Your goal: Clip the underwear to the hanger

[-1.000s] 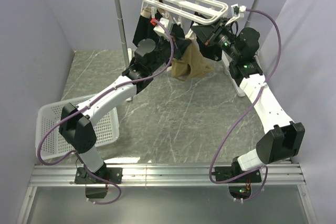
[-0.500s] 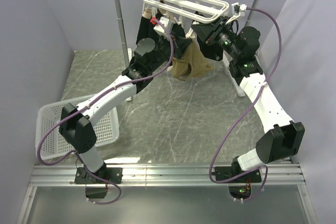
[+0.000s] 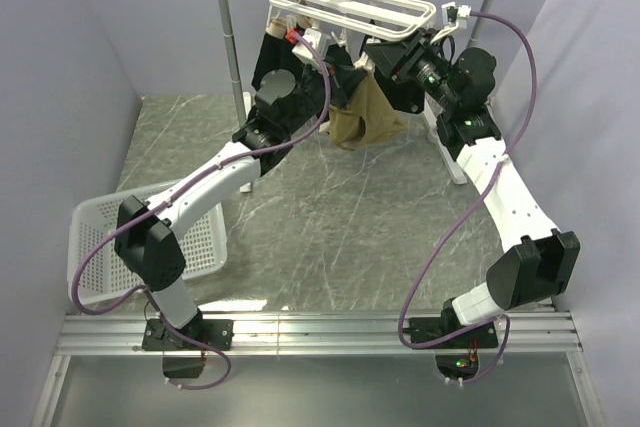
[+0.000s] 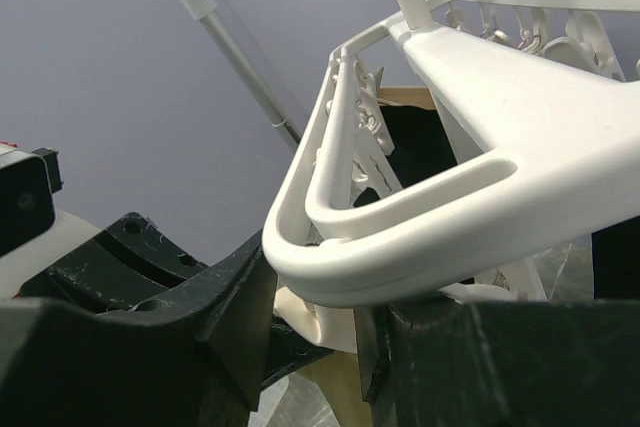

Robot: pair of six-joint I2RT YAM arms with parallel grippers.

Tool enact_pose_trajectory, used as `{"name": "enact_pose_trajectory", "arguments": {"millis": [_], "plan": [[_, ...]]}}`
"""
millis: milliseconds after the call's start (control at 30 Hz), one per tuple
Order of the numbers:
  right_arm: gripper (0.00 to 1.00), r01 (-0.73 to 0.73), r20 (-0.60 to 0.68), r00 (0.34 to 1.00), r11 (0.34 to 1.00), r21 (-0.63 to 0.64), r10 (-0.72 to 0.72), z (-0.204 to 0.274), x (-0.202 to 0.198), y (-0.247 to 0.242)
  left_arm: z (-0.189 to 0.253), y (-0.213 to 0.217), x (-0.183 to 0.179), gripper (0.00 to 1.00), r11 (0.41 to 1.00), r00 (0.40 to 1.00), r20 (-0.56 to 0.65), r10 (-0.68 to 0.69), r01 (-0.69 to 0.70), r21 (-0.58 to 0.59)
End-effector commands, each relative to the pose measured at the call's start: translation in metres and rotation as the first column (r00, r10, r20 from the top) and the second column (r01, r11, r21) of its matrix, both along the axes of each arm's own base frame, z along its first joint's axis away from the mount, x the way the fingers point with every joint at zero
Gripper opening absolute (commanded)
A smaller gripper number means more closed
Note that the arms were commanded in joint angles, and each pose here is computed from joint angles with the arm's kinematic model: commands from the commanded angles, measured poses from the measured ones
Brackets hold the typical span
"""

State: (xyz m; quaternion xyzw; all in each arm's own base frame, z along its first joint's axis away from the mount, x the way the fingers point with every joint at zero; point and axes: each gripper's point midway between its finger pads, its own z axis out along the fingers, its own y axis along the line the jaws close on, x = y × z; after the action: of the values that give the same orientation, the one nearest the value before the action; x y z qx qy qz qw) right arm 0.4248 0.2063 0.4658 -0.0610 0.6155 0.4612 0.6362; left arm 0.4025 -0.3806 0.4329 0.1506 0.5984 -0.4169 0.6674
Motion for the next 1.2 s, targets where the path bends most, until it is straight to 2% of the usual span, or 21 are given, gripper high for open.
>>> {"name": "enact_pose_trajectory", "arguments": {"millis": [0,167,567,967,1167], "plan": [[0.42,0.003,0.077,0.997,1.000,0.031,-0.005,0.032,-0.003,-0.004,0.043,0.003,-0.005,0.00,0.997,0.995,0.097,-0.003,0.010,-0.074],[0.42,-0.003,0.083,0.997,0.999,0.035,0.000,0.035,-0.005,-0.003,0.043,0.003,-0.004,0.00,0.997,0.995,0.096,-0.003,0.010,-0.072],[0.52,0.006,0.085,0.996,1.000,0.031,-0.009,0.038,-0.008,-0.007,0.045,0.001,-0.003,0.00,0.997,0.995,0.101,-0.008,0.015,-0.076],[0.81,0.022,0.064,0.998,1.000,0.021,-0.023,0.035,-0.010,-0.010,0.047,0.001,-0.002,0.00,0.997,0.993,0.115,-0.013,0.021,-0.070],[0.88,0.011,0.060,0.998,1.000,0.011,-0.011,0.038,-0.016,-0.009,0.048,0.000,-0.002,0.00,0.997,0.993,0.115,-0.015,0.023,-0.071]]}}
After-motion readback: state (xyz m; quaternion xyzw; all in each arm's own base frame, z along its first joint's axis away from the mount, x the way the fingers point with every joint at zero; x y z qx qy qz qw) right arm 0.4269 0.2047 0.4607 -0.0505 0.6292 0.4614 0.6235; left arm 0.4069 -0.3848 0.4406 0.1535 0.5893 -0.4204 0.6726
